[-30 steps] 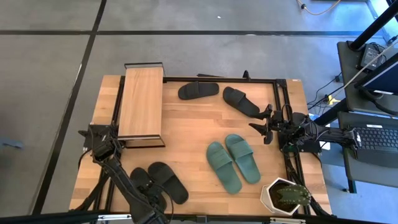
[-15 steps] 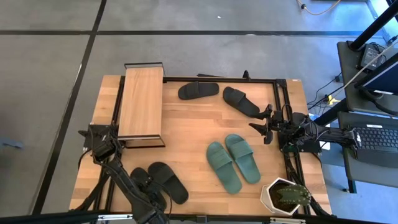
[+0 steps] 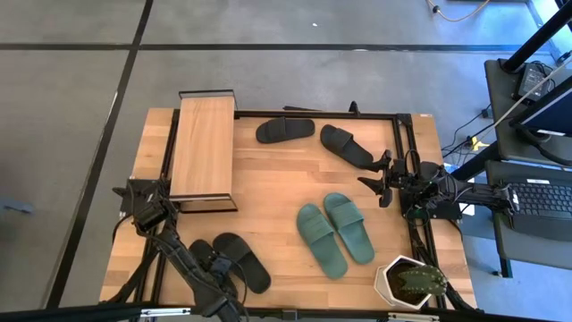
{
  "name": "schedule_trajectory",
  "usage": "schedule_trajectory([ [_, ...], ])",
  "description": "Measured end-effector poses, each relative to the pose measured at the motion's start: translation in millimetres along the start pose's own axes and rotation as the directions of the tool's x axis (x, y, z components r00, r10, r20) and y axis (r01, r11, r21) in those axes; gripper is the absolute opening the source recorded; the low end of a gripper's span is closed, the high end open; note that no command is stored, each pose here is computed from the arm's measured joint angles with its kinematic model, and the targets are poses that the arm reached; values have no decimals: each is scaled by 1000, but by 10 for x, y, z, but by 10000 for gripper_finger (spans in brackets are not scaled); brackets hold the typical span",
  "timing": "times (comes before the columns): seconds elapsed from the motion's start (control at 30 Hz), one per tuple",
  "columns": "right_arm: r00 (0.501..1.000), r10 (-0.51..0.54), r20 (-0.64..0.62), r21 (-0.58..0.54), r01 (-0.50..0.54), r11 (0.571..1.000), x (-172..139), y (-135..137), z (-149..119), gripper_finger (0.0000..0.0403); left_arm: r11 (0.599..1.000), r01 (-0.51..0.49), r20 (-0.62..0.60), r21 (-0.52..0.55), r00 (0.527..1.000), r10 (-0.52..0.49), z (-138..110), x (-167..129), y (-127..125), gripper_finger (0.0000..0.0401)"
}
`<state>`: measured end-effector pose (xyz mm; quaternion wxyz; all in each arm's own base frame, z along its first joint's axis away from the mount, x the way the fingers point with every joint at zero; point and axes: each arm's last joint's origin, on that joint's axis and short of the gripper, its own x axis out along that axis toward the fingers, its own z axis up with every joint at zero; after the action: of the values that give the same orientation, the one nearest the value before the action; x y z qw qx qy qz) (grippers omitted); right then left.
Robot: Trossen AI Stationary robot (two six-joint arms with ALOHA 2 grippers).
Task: Pick and place slides into the shelf
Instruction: Put the black slipper on the shelf
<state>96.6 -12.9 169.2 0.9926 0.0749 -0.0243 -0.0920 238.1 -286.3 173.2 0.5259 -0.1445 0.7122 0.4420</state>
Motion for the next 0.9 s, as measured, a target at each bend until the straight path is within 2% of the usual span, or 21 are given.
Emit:
schedule_trajectory([
  [0.1, 1000, 0, 0, -1, 0, 1000, 0, 0, 0, 227, 1000, -6, 0, -1, 1000, 6, 2, 0, 5, 31],
  [0.17, 1000, 1, 0, -2, -1, 1000, 0, 0, -1, 227, 1000, -7, -4, -4, 1000, 7, 9, -1, 5, 11],
  [0.37, 1000, 0, 0, -5, 0, 1000, 0, 0, 0, 227, 998, 28, -42, 50, 999, -26, -8, -86, -8, 6],
  [0.6, 1000, 0, 0, -6, 0, 1000, 0, 0, 0, 227, 983, 167, -6, 74, 986, -167, -28, -417, 68, 4],
  [0.8, 1000, 0, 0, -6, 0, 1000, 0, 0, 0, 227, 941, 317, 45, 122, 945, -324, -30, -804, 280, 2],
  [0.9, 1000, 0, 0, -6, 0, 1000, 0, 0, 0, 227, 909, 392, 115, 140, 906, -408, -14, -995, 431, 2],
])
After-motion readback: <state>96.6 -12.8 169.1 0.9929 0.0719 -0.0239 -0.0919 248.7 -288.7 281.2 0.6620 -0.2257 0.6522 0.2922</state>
